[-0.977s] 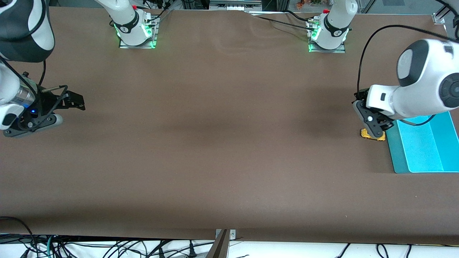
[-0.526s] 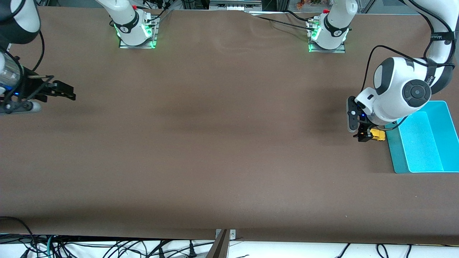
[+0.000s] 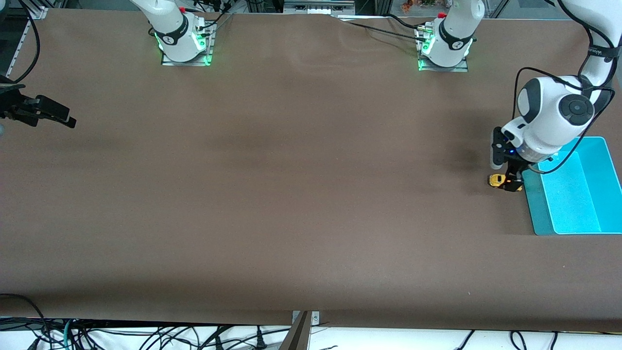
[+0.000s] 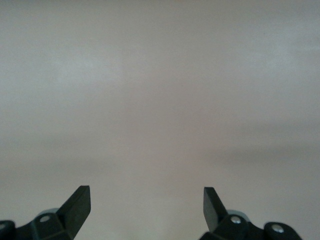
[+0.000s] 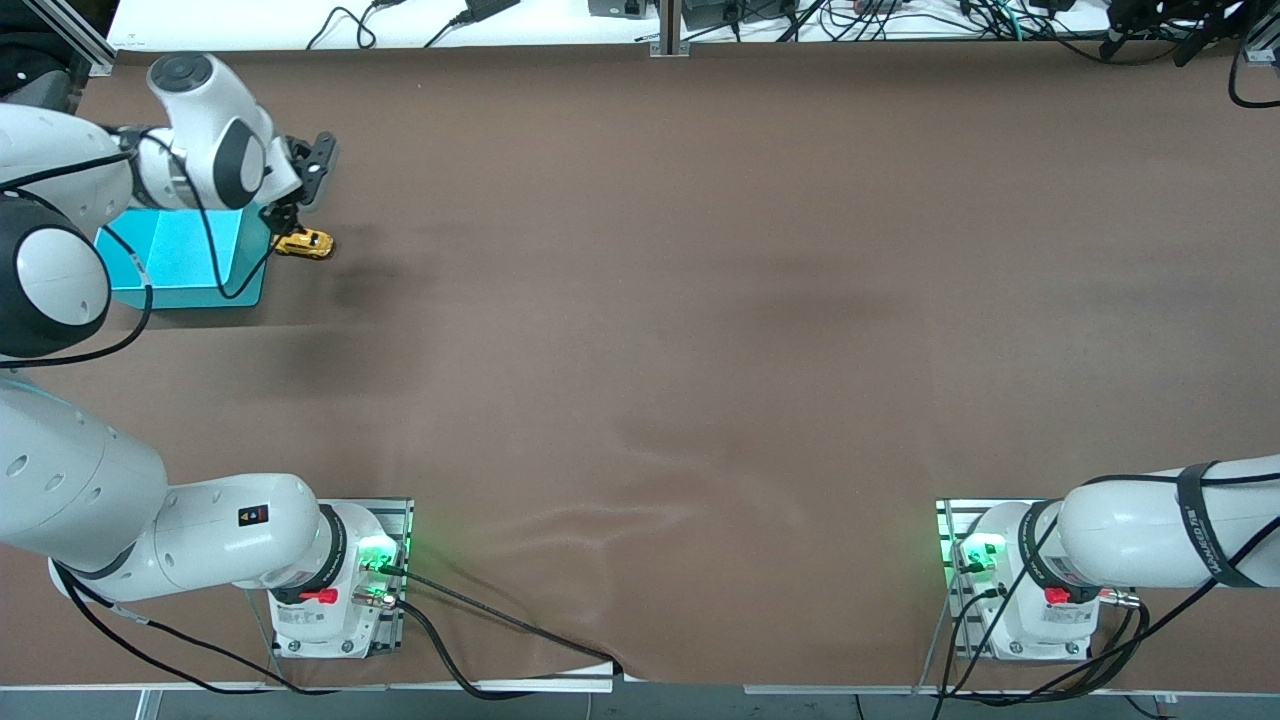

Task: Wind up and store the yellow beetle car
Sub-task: 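Lower the left gripper and close it on the yellow car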

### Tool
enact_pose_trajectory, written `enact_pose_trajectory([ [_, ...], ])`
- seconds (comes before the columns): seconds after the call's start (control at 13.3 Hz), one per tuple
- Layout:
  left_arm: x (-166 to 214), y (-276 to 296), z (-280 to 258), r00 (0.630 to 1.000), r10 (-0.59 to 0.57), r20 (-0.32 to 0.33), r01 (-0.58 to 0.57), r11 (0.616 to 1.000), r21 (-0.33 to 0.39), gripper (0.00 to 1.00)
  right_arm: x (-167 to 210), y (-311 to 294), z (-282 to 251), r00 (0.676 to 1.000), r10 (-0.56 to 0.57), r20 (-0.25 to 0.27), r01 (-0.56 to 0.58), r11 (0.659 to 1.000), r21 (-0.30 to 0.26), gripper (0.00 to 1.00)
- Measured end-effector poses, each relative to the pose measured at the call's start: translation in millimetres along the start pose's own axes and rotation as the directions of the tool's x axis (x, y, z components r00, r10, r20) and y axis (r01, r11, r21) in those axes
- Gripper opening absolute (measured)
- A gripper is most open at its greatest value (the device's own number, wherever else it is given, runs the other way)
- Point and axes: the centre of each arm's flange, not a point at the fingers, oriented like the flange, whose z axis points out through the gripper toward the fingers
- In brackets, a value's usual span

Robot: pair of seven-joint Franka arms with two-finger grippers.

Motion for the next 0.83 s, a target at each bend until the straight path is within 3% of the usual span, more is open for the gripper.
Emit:
enact_pose_trajectory([
  [0.3,-14.5,23.3,24.1,1.000,-0.018,0.012,0.017,0.997,0.072,1.00,-2.1,-48.5,1.8,1.000,-0.022,-0.008,0.021,0.996,-0.085,1.00],
  [0.83,-19.2,41.1,66.2,1.000,-0.020,0.004,0.019,0.996,0.092,1.00,-0.7,-35.7,2.1,1.000,0.013,-0.004,-0.013,0.999,-0.040,1.00],
])
